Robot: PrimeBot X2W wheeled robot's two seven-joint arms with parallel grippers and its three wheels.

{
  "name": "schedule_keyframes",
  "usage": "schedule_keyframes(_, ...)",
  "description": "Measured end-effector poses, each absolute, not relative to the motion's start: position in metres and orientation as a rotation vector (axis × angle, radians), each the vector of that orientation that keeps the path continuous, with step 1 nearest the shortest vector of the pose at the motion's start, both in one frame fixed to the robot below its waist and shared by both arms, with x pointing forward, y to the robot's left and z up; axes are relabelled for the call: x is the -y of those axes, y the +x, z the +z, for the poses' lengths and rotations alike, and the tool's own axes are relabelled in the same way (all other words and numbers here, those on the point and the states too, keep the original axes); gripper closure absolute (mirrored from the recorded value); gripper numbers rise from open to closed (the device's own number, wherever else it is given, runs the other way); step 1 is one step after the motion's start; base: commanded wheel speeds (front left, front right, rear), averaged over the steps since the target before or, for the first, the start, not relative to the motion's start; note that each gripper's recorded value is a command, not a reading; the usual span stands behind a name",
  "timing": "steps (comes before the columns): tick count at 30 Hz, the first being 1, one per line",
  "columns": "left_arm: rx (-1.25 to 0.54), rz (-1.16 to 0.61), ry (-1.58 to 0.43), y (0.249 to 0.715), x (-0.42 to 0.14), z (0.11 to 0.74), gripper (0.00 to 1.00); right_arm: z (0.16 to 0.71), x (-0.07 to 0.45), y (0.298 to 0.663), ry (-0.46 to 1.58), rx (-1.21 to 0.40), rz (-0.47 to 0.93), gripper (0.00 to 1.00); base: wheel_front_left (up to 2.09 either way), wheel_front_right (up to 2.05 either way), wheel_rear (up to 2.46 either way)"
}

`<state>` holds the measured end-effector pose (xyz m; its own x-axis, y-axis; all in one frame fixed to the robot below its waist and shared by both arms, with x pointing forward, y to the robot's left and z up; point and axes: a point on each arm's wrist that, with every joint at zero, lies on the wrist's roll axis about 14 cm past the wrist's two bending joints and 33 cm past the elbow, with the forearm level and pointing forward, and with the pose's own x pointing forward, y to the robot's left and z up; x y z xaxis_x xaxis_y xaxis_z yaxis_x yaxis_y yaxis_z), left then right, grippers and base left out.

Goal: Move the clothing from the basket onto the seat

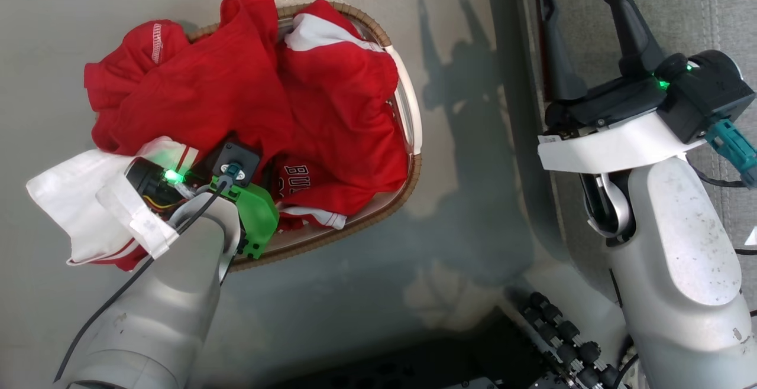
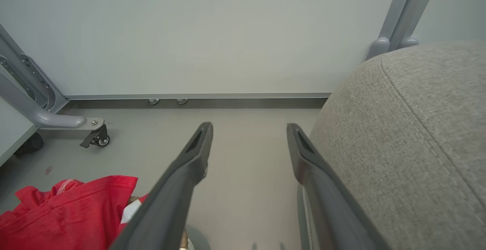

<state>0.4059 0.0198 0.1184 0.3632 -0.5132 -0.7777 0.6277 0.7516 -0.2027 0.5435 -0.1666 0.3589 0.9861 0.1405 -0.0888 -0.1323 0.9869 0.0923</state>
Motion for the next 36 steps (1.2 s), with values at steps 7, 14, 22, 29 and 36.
schedule_keyframes(7, -0.892, -0.655, 0.039, 0.419, -0.014, 0.146, 1.0, 0.373, 0.167, 0.537, 0.089, -0.092, 0.135, 0.0, 0.0, 0.0, 0.0)
schedule_keyframes(14, -0.829, -0.57, -0.048, 0.415, -0.017, 0.187, 1.0, 0.402, 0.167, 0.521, 0.091, -0.07, 0.132, 0.0, 0.0, 0.0, 0.0)
schedule_keyframes(22, -0.684, -0.506, -0.103, 0.414, -0.023, 0.251, 1.0, 0.432, 0.168, 0.489, 0.091, -0.054, 0.118, 0.0, 0.0, 0.0, 0.0)
schedule_keyframes(29, -0.51, -0.471, -0.135, 0.415, -0.029, 0.317, 1.0, 0.454, 0.16, 0.457, 0.097, -0.037, 0.13, 0.0, 0.0, 0.0, 0.0)
schedule_keyframes(36, -0.28, -0.474, -0.14, 0.417, -0.03, 0.397, 1.0, 0.479, 0.152, 0.425, 0.116, 0.005, 0.144, 0.0, 0.0, 0.0, 0.0)
